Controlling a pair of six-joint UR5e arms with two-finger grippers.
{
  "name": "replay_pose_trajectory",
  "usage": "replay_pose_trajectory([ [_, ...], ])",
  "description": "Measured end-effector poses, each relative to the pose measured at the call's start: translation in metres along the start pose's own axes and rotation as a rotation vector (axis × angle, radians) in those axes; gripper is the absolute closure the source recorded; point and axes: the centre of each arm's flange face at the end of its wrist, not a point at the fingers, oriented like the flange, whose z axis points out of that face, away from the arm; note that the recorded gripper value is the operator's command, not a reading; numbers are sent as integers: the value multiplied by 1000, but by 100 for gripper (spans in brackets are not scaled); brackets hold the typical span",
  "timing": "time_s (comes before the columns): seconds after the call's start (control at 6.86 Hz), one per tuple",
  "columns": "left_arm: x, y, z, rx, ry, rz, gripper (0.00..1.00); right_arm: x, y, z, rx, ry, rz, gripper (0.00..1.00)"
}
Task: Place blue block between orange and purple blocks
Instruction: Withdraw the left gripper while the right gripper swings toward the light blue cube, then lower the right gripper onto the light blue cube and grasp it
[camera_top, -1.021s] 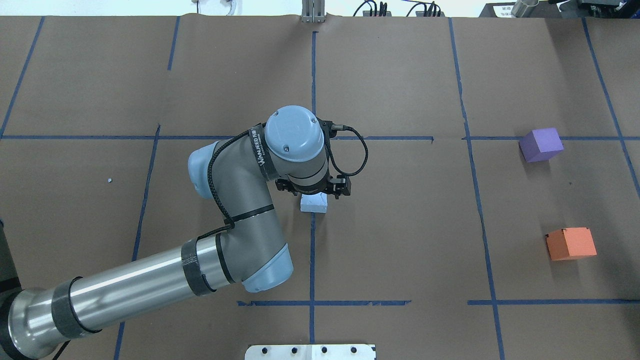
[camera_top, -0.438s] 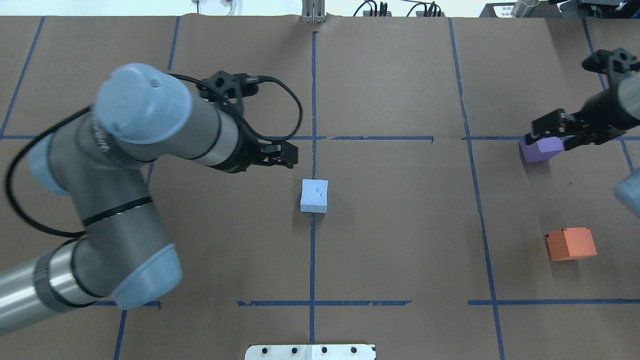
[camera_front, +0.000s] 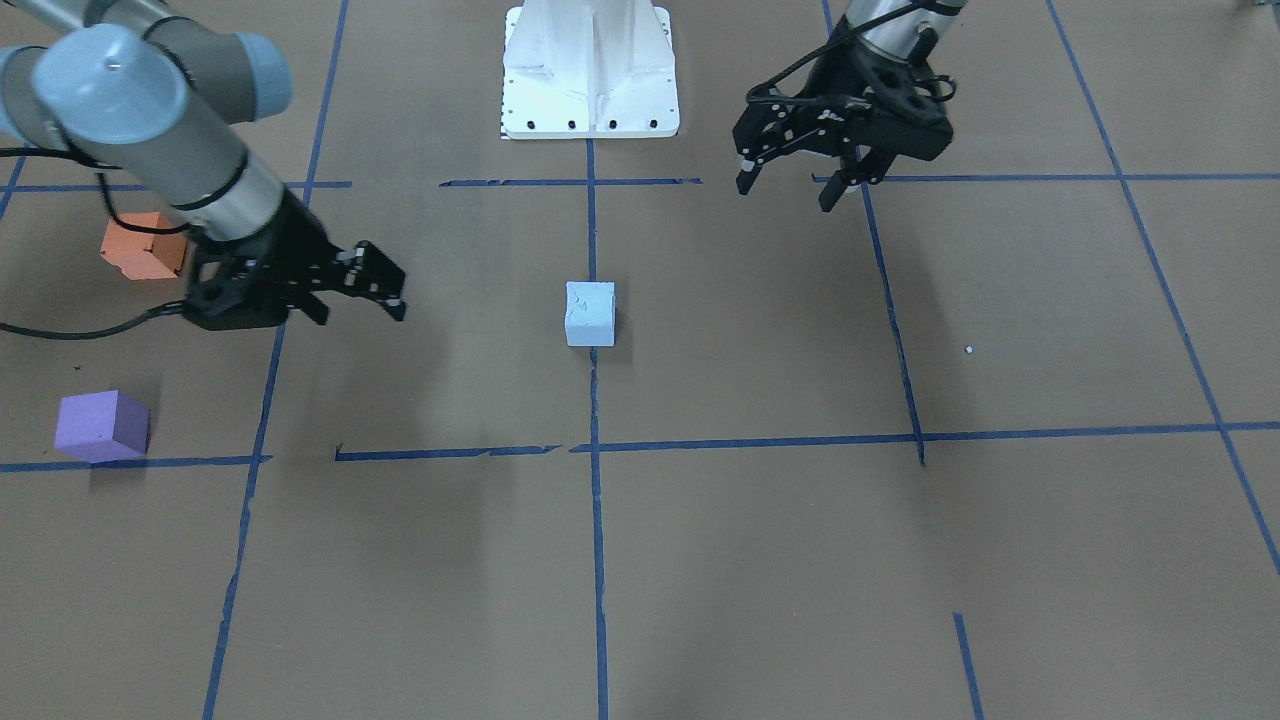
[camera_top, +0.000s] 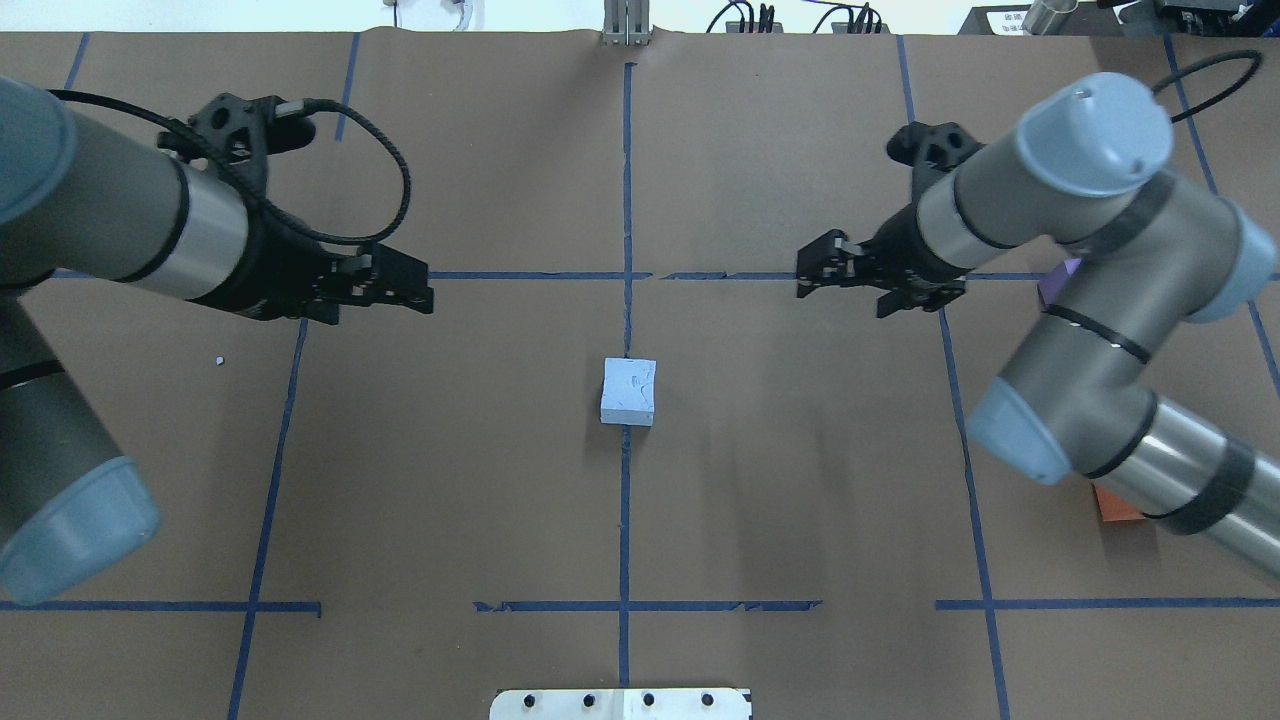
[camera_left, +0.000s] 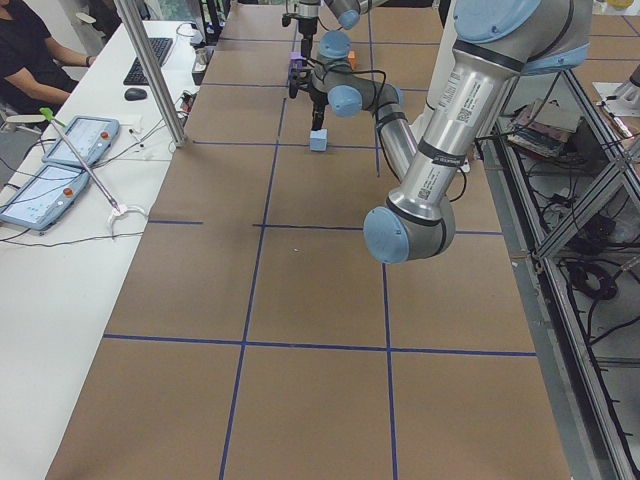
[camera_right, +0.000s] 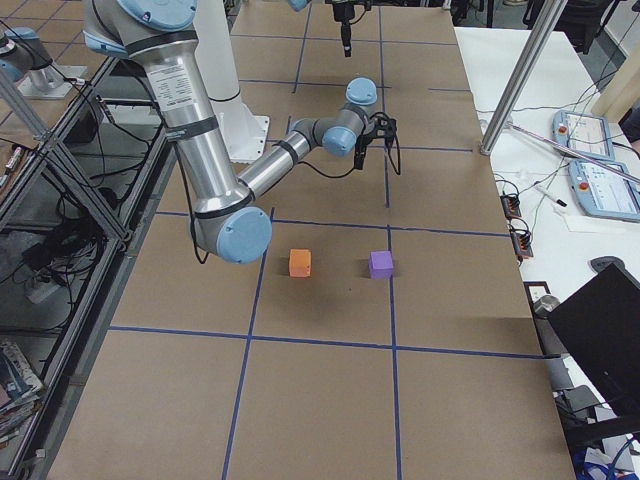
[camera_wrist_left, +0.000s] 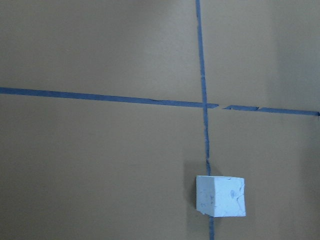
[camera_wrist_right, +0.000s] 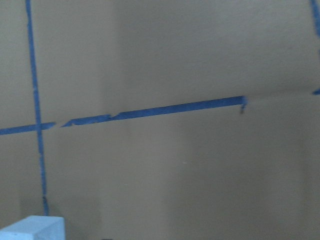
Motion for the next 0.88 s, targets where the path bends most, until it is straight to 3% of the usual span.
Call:
replay_pose_trajectory([
  [0.29,-63,10,-26,-7,-55,90,0,-97,26,50,28,7,62,0],
  [0.44,-74,11,-32,-10,-64,104,0,-123,39,67,32,45,69,0],
  [0.88,-79,12,-34,-12,-68,111,0,-152,78,106,49,143,-22,0],
])
